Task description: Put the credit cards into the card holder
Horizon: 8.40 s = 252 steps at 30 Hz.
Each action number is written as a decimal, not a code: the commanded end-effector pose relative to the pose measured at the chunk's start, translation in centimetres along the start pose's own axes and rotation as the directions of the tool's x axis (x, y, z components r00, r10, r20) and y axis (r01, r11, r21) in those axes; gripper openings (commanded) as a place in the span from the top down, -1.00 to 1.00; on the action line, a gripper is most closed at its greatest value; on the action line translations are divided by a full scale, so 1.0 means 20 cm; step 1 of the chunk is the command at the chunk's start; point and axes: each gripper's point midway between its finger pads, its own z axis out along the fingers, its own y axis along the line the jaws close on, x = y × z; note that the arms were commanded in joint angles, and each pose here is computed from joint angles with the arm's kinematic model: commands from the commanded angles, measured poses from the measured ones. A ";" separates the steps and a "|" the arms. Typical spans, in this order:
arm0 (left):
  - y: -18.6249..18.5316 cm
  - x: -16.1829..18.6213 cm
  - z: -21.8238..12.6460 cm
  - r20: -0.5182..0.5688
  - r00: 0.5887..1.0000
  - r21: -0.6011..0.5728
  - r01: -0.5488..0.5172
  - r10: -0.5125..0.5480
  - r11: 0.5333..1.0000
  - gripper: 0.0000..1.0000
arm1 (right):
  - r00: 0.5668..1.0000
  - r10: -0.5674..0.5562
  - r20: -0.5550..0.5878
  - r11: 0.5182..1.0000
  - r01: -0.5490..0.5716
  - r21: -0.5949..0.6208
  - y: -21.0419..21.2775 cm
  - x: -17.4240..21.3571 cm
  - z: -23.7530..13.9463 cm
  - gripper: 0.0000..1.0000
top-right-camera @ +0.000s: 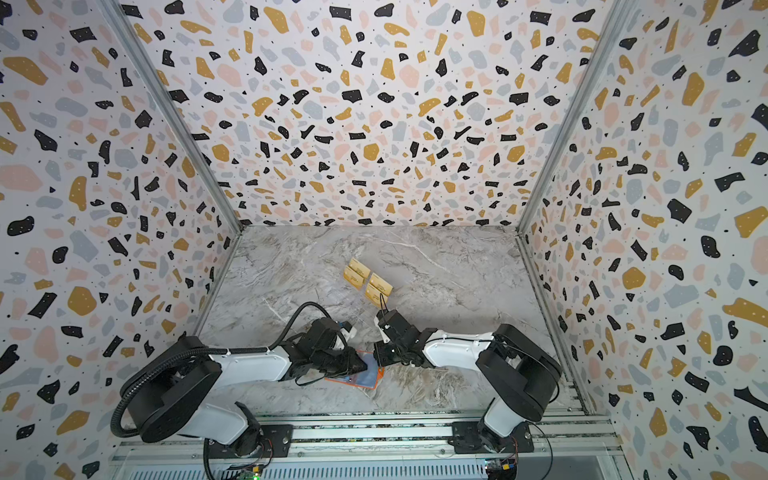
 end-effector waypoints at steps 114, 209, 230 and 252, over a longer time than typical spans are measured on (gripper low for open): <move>0.10 -0.05 -0.26 0.243 0.966 -0.005 0.096 -0.092 0.995 0.57 | 0.967 -0.199 0.161 0.978 0.205 -0.024 -0.05 -0.92 -0.22 0.50; 0.18 -0.07 -0.28 0.293 0.951 -0.077 0.130 -0.102 0.989 0.59 | 0.985 0.168 -0.023 0.879 -0.161 -0.448 0.35 -0.14 -0.21 1.00; 0.21 -0.04 -0.28 0.280 0.953 -0.081 0.141 -0.113 0.987 0.60 | 0.960 0.255 -0.114 0.886 -0.280 -0.370 0.21 0.09 -0.04 1.00; 0.20 -0.04 -0.28 0.277 0.955 -0.079 0.138 -0.111 0.987 0.60 | 0.957 0.259 -0.128 0.870 -0.288 -0.400 0.21 0.10 0.00 1.00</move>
